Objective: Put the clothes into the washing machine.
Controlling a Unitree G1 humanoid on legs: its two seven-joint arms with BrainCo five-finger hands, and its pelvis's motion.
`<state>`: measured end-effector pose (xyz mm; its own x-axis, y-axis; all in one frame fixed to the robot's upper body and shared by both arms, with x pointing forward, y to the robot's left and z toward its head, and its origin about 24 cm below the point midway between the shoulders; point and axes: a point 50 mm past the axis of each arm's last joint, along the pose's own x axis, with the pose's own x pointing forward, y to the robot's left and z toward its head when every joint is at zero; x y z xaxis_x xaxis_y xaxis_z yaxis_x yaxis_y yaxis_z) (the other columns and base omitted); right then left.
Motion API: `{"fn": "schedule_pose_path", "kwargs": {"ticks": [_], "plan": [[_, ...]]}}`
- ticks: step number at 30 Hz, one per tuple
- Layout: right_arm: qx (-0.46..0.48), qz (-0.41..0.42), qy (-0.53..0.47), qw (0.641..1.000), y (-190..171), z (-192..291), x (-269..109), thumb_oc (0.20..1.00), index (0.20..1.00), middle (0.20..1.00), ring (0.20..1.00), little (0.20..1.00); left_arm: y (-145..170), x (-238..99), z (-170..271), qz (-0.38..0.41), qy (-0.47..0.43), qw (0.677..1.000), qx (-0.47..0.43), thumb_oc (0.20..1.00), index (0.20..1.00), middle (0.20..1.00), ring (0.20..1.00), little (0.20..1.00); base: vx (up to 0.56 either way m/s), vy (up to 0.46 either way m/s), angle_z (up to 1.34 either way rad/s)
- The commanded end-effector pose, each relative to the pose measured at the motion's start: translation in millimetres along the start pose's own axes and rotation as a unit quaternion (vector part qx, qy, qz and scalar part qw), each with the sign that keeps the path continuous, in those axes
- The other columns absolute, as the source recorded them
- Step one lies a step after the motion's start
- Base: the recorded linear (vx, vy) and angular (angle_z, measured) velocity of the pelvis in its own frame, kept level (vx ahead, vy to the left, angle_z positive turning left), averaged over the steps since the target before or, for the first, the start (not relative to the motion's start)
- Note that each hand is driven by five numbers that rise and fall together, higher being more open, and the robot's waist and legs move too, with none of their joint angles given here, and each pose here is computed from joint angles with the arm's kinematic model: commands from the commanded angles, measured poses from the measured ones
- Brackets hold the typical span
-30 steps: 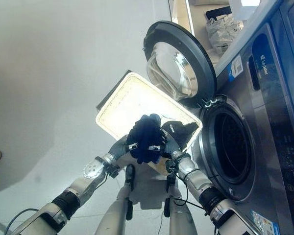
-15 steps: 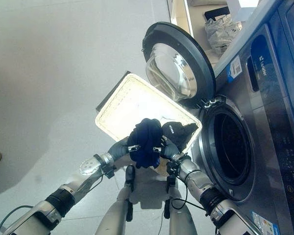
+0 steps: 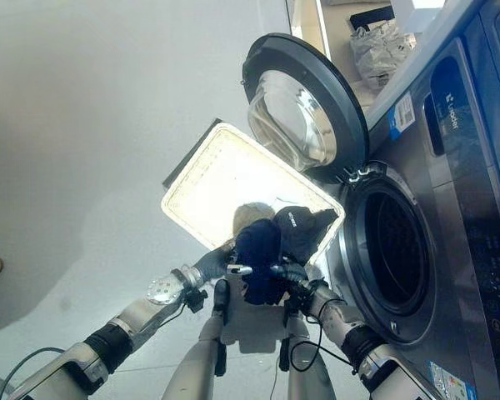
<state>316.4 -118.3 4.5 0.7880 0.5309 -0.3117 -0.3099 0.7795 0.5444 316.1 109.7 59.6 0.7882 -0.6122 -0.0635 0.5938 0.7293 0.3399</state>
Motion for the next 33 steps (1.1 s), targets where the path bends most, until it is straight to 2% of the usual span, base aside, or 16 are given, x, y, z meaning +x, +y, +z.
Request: {"fn": "schedule_pose_path", "kwargs": {"ticks": [1, 3, 4, 5, 6, 8, 10, 16, 21, 22, 25, 27, 29, 30, 31, 33], "plan": [[0.064, 0.087, -0.019, 0.994, 23.6, 3.4, 6.0, 0.2, 0.2, 0.2, 0.2, 0.2, 0.1, 15.6, 28.4, 0.073, -0.055, 0.993, 0.078, 1.0, 1.0, 1.0, 1.0, 1.0, 0.01, -0.054, -0.01], [0.085, 0.09, -0.022, 0.992, 18.9, 2.3, 4.1, 0.2, 0.2, 0.2, 0.2, 0.2, 7.5, 13.3, 24.2, 0.112, -0.044, 0.986, 0.118, 1.0, 1.0, 1.0, 1.0, 1.0, 0.01, -0.046, -0.02], [0.11, 0.087, -0.031, 0.99, 12.3, 2.0, 1.9, 0.2, 0.2, 0.2, 0.2, 0.2, 15.9, 10.9, 17.7, 0.167, -0.019, 0.971, 0.169, 1.0, 1.0, 1.0, 1.0, 1.0, 0.01, -0.036, -0.02], [0.11, 0.087, -0.031, 0.99, 12.2, 2.1, 1.9, 0.2, 0.2, 0.2, 0.2, 0.2, 15.7, 11.0, 17.7, 0.167, -0.019, 0.971, 0.169, 1.0, 1.0, 1.0, 1.0, 1.0, 0.02, -0.057, -0.02], [0.129, 0.083, -0.04, 0.987, 9.6, 1.7, 1.4, 0.2, 0.2, 0.2, 0.2, 0.2, 23.7, 8.5, 12.9, 0.212, 0.001, 0.953, 0.217, 1.0, 1.0, 1.0, 1.0, 1.0, 0.01, -0.039, -0.01], [0.151, 0.079, -0.05, 0.984, 6.4, 1.6, 0.8, 0.2, 0.2, 0.2, 0.2, 0.2, 32.7, 5.9, 8.4, 0.246, 0.019, 0.936, 0.25, 1.0, 1.0, 1.0, 1.0, 1.0, 0.01, -0.061, 0.0], [0.186, 0.071, -0.073, 0.977, -0.5, 0.5, -1.2, 0.2, 0.2, 0.2, 0.2, 0.2, 48.1, -0.8, -0.4, 0.306, 0.056, 0.903, 0.297, 1.0, 1.0, 1.0, 1.0, 1.0, 0.02, -0.073, -0.05], [0.248, 0.061, -0.158, 0.954, -12.5, 8.3, -7.0, 0.2, 0.2, 0.2, 0.2, 0.2, 62.5, -13.7, -20.0, 0.383, 0.117, 0.874, 0.276, 1.0, 1.0, 1.0, 1.0, 1.0, 0.03, -0.013, -0.16], [0.273, 0.041, -0.227, 0.934, -21.3, 17.7, -12.4, 0.2, 0.2, 0.2, 0.2, 0.2, 64.6, -17.8, -27.1, 0.407, 0.134, 0.869, 0.247, 1.0, 1.0, 1.0, 1.0, 1.0, 0.02, 0.003, -0.19], [0.293, 0.007, -0.301, 0.907, -31.7, 27.9, -20.0, 0.2, 0.2, 0.2, 0.2, 0.2, 61.6, -22.0, -36.9, 0.434, 0.151, 0.866, 0.197, 1.0, 1.0, 1.0, 1.0, 1.0, 0.06, 0.041, -0.16], [0.335, -0.032, -0.384, 0.86, -45.9, 37.4, -31.9, 0.2, 0.2, 0.2, 0.2, 0.2, 53.4, -27.3, -50.9, 0.464, 0.169, 0.862, 0.116, 1.0, 1.0, 1.0, 1.0, 1.0, 0.05, 0.054, -0.28], [0.371, -0.071, -0.452, 0.808, -60.8, 43.7, -45.7, 0.2, 0.2, 0.2, 0.2, 0.2, 43.0, -31.4, -62.7, 0.481, 0.182, 0.855, 0.07, 1.0, 1.0, 1.0, 1.0, 1.0, 0.06, 0.072, -0.21], [0.385, -0.085, -0.483, 0.782, -67.5, 48.5, -52.9, 0.2, 0.2, 0.2, 0.2, 0.2, 38.1, -34.2, -68.0, 0.488, 0.188, 0.85, 0.054, 1.0, 1.0, 1.0, 1.0, 1.0, 0.06, 0.05, -0.22], [0.402, -0.101, -0.521, 0.746, -75.0, 54.5, -61.8, 0.2, 0.2, 0.2, 0.2, 0.2, 34.9, -37.2, -72.9, 0.495, 0.194, 0.846, 0.04, 1.0, 1.0, 1.0, 1.0, 1.0, 0.05, 0.03, -0.34], [0.405, -0.104, -0.531, 0.737, -77.4, 57.7, -64.7, 0.2, 0.2, 0.2, 0.2, 0.2, 34.6, -38.2, -74.2, 0.496, 0.195, 0.845, 0.036, 1.0, 1.0, 1.0, 1.0, 1.0, 0.08, 0.017, -0.37], [0.41, -0.128, -0.579, 0.693, -87.0, 78.2, -80.0, 0.2, 0.2, 0.2, 0.2, 0.2, 32.6, -41.3, -78.6, 0.502, 0.2, 0.841, 0.019, 1.0, 1.0, 1.0, 1.0, 1.0, 0.06, -0.005, -0.2]]}}
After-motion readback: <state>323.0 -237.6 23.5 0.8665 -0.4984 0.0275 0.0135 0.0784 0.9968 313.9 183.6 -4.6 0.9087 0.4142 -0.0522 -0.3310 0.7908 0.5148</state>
